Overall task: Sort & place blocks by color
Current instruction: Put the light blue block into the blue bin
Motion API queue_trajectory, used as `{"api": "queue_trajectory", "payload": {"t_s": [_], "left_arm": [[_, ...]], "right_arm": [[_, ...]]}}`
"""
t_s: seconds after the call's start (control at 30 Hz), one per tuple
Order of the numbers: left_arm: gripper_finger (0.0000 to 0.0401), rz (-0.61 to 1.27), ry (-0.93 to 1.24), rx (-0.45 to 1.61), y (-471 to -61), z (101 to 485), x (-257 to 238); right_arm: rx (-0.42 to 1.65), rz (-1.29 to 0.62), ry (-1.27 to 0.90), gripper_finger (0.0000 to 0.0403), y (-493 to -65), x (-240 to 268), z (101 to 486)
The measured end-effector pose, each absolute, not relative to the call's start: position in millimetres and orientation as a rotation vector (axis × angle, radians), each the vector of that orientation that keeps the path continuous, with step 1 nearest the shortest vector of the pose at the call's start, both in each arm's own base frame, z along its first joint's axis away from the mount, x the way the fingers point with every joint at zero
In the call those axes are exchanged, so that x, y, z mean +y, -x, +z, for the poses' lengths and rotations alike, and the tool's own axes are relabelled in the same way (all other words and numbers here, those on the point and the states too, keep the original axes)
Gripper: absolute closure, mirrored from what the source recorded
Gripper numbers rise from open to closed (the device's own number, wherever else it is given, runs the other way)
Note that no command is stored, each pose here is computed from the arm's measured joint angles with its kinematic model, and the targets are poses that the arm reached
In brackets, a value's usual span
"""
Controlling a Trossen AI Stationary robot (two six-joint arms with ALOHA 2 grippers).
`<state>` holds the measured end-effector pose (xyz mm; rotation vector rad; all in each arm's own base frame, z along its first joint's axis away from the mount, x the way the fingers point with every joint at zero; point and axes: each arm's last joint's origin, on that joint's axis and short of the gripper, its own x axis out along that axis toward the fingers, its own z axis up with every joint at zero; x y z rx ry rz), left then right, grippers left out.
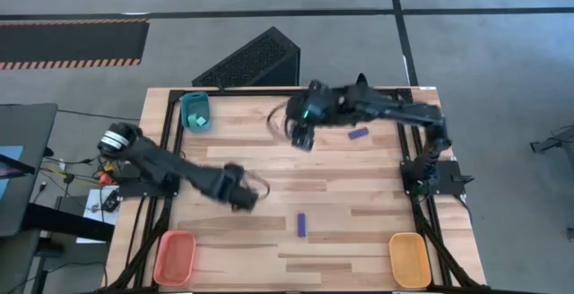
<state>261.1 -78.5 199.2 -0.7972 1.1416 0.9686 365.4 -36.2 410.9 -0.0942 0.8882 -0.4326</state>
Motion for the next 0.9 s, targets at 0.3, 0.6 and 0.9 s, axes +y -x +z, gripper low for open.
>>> {"api": "queue_trajectory", "payload": {"t_s": [0.3,0.6,0.9], "left_arm": [[0.0295,1.181,0.816,1.007,-240.4,245.6,37.0],[0.0293,1.389,0.798,1.058,-189.9,254.8,134.1],[0.0257,1.502,0.806,1.021,-160.9,236.1,191.9]], "right_arm": [[0.799,-0.305,-0.115,0.0122,-338.7,-95.3,356.3],[0.892,-0.327,-0.313,0.0122,-313.3,-95.9,272.1],[0.991,-0.469,-0.445,0.0122,-287.6,-126.5,251.4]]}}
